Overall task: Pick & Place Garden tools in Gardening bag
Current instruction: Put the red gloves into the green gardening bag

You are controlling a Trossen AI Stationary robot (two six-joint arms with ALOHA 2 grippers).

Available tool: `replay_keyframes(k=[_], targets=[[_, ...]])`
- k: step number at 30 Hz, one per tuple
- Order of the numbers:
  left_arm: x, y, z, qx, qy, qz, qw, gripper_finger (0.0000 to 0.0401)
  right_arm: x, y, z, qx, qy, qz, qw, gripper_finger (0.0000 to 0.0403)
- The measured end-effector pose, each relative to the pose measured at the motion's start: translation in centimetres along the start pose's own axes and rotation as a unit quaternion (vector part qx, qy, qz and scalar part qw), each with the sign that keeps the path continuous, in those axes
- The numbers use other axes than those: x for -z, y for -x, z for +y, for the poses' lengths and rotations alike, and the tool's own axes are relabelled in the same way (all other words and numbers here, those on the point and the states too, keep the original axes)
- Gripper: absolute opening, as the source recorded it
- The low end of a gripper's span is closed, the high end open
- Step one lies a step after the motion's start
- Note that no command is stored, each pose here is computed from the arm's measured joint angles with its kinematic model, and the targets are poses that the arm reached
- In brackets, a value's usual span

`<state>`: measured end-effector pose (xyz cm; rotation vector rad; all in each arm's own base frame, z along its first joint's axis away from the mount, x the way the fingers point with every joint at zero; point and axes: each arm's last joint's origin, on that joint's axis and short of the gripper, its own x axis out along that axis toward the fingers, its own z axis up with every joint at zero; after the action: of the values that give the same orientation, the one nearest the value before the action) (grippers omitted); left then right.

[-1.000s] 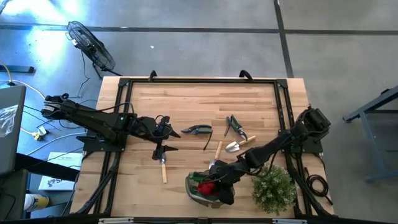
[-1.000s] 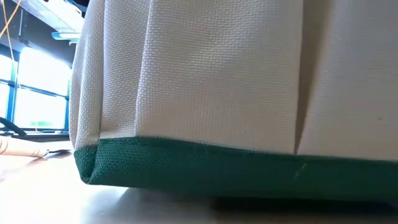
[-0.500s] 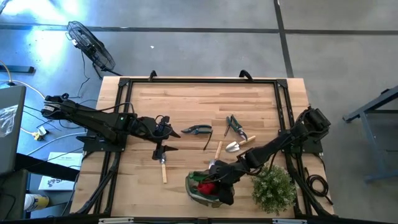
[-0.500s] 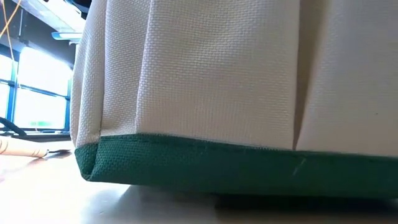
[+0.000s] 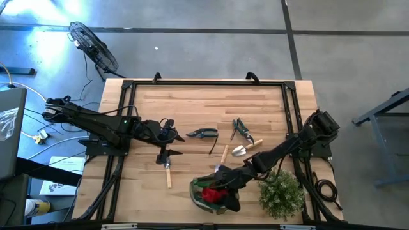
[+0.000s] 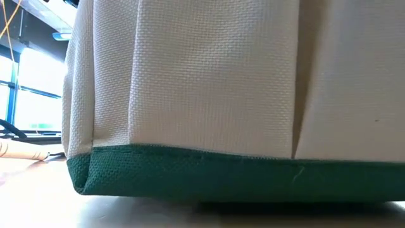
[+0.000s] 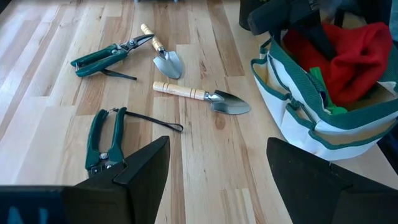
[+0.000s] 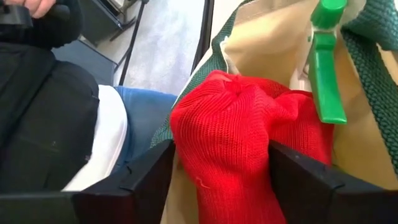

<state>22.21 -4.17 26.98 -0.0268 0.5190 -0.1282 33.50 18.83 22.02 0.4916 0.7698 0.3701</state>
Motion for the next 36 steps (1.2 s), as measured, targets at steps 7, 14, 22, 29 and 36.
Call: replay_keyframes(k=[7, 14, 22, 29, 36], targets=[[0.0, 0.0, 0.0, 0.003, 0.0, 0.001, 1.0, 0.026, -0.5, 0.1, -0.6, 0.004, -0.004, -0.004, 1.0, 0.0242], [0.0, 0.0, 0.0, 0.006, -0.002, 0.001, 1.0, 0.026, -0.9, -0.1, -1.2, -0.003, 0.01, -0.005, 1.0, 0.0243], [0.1, 0.0, 0.0, 0.006, -0.004, 0.004, 1.0, 0.026, -1.4, -2.3, -3.2, -0.042, 0.053, -0.011, 0.998, 0.0243], [0.3, 0.0, 0.0, 0.005, -0.004, 0.016, 1.0, 0.026, -2.9, -2.0, -5.2, -0.01, 0.079, -0.024, 0.997, 0.0243], [0.3, 0.0, 0.0, 0.004, -0.004, 0.018, 1.0, 0.026, -4.2, -1.4, -6.2, 0.027, 0.087, -0.007, 0.996, 0.0243]])
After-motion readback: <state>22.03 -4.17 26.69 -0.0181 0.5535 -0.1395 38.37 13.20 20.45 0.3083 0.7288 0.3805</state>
